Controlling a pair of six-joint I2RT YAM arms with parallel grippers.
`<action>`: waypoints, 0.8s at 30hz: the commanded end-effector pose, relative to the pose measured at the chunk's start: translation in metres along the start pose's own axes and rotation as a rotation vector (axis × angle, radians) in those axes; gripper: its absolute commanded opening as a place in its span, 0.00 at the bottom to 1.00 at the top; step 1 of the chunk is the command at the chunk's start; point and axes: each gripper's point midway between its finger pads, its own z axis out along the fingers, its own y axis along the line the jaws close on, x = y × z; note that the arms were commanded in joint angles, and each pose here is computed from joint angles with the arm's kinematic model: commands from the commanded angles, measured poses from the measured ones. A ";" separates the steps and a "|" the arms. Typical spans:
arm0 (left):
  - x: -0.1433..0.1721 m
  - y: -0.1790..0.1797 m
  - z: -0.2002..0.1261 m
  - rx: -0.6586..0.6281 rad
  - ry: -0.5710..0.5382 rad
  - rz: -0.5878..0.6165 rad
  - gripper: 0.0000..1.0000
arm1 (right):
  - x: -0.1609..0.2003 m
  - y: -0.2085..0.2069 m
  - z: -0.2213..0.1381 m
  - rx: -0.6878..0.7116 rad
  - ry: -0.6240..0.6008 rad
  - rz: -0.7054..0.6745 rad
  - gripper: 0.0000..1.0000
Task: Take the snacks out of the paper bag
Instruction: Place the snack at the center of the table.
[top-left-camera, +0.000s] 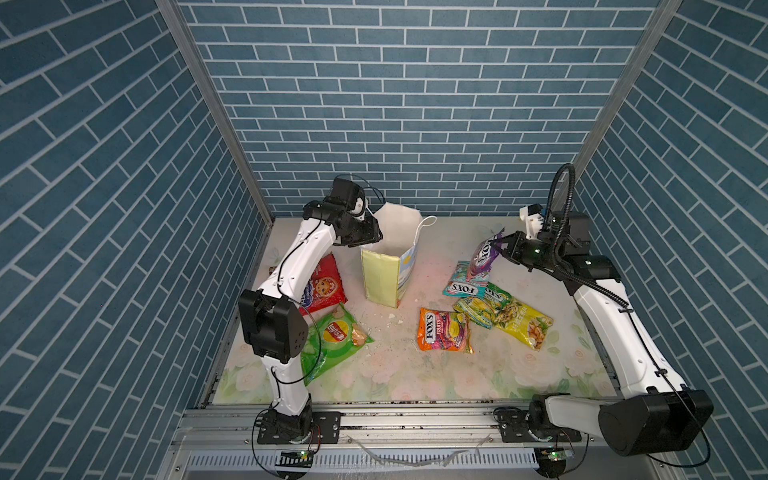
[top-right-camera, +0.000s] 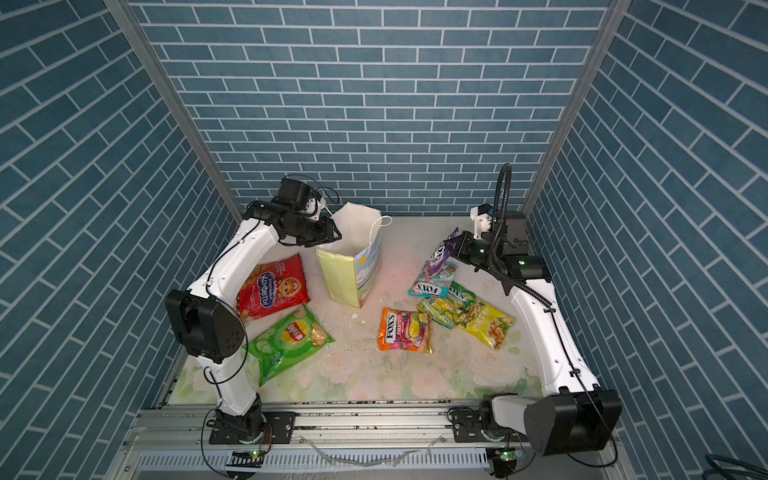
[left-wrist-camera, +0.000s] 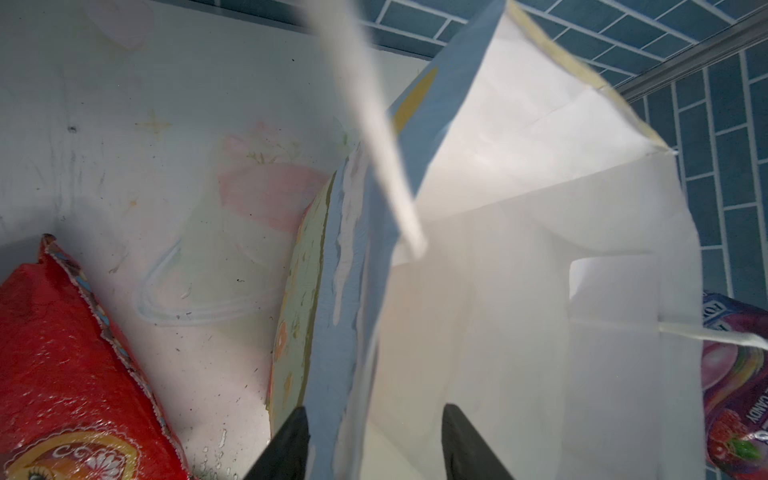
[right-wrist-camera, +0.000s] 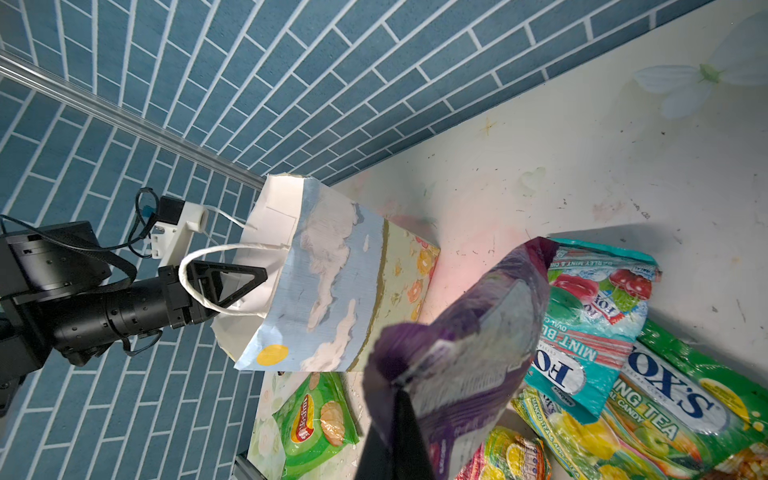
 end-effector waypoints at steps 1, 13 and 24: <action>-0.007 -0.001 -0.016 -0.021 -0.035 0.026 0.55 | -0.008 0.012 -0.001 -0.052 -0.027 -0.013 0.00; -0.013 0.001 -0.047 -0.086 -0.092 0.072 0.58 | -0.003 0.008 0.002 -0.043 -0.019 -0.006 0.00; -0.006 0.006 -0.082 -0.147 -0.134 0.132 0.58 | 0.001 -0.001 0.007 -0.015 -0.001 0.000 0.00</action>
